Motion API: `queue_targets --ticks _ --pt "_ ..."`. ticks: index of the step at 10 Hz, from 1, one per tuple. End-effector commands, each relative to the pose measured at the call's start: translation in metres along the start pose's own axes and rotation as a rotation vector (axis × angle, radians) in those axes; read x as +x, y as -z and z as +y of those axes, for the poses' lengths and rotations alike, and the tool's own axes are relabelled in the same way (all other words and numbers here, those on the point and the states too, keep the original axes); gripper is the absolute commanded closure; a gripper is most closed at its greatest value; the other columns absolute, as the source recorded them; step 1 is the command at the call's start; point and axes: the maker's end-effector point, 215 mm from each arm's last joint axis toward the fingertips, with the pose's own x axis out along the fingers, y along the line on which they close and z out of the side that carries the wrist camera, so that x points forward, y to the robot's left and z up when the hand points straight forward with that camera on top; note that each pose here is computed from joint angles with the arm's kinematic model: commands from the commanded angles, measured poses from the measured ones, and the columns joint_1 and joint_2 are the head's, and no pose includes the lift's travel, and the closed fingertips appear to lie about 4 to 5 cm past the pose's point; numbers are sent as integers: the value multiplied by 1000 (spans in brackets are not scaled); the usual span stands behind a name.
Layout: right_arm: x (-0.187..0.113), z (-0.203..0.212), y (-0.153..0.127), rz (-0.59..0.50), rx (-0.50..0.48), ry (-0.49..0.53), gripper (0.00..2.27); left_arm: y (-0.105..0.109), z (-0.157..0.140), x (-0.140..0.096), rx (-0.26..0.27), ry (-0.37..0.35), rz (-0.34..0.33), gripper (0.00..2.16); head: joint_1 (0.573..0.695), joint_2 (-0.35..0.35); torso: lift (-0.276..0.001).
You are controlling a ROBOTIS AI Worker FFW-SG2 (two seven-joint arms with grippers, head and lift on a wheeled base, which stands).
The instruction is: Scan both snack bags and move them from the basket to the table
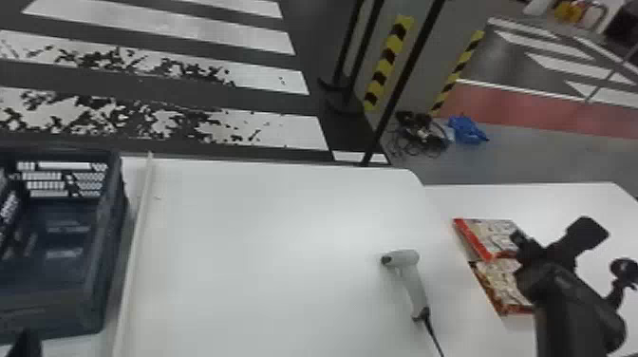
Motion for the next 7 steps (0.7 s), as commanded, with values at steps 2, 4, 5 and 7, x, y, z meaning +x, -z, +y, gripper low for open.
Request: queue_targets --ticks 2,4,5,7 --pt "-40 8 49 98 -28 -73 53 1 -3 2 -3 4 3 53 695 -350 -98" --pt "-107 44 73 90 -79 -231 53 0 -7 3 -13 8 -1 53 695 -350 -98" --pt "-149 65 80 65 -110 -321 53 -1 -9 5 -17 10 -3 53 695 -350 -98" --pt "-233 101 80 -1 -170 -483 53 11 -10 10 -39 -23 59 53 695 -350 -98"
